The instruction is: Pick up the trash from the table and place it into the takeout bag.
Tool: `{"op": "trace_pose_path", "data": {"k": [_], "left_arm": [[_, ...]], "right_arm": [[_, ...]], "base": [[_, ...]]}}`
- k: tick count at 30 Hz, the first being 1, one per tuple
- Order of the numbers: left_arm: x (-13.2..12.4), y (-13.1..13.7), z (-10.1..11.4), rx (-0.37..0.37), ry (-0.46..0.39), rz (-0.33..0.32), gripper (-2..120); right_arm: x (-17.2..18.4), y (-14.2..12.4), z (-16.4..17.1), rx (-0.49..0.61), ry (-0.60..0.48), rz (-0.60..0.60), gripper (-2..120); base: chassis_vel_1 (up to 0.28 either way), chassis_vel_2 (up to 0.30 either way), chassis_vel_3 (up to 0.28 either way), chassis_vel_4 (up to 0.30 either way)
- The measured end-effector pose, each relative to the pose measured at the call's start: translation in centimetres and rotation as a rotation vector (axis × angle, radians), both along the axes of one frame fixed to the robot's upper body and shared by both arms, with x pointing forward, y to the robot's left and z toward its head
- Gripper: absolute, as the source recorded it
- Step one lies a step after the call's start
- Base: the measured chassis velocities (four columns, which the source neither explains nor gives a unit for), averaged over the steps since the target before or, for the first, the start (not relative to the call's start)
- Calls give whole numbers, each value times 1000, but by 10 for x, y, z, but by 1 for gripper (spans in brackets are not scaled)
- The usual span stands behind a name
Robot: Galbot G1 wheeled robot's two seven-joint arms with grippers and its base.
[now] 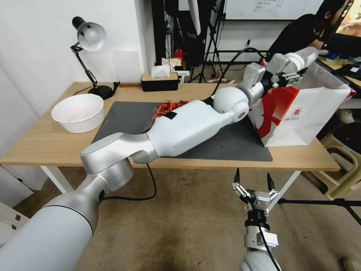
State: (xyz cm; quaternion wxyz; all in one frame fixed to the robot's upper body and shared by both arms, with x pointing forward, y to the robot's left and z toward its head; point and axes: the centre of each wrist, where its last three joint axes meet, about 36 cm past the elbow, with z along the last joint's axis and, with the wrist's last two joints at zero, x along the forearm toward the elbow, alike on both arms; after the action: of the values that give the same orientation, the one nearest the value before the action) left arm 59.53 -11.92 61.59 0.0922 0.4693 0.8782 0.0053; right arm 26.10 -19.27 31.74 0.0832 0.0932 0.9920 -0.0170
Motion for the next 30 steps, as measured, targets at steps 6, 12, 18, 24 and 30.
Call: {"op": "trace_pose_path", "data": {"k": [6, 12, 18, 24, 30], "left_arm": [[1, 1, -1, -1, 1, -5, 79], [1, 2, 2, -8, -1, -4, 99], [2, 4, 5, -23, -1, 2, 100], [10, 16, 8, -48, 11, 35, 100], [17, 33, 5, -52, 15, 63, 100]], "right_arm": [[0, 0, 0, -1, 0, 1, 100], [1, -1, 0, -3, -1, 3, 100], [1, -1, 1, -5, -3, 4, 100], [1, -2, 2, -6, -6, 4, 100], [2, -3, 3, -6, -7, 4, 100]], "base": [[0, 0, 0, 0], [0, 0, 0, 0], [0, 0, 0, 0], [0, 0, 0, 0], [0, 0, 0, 0]]}}
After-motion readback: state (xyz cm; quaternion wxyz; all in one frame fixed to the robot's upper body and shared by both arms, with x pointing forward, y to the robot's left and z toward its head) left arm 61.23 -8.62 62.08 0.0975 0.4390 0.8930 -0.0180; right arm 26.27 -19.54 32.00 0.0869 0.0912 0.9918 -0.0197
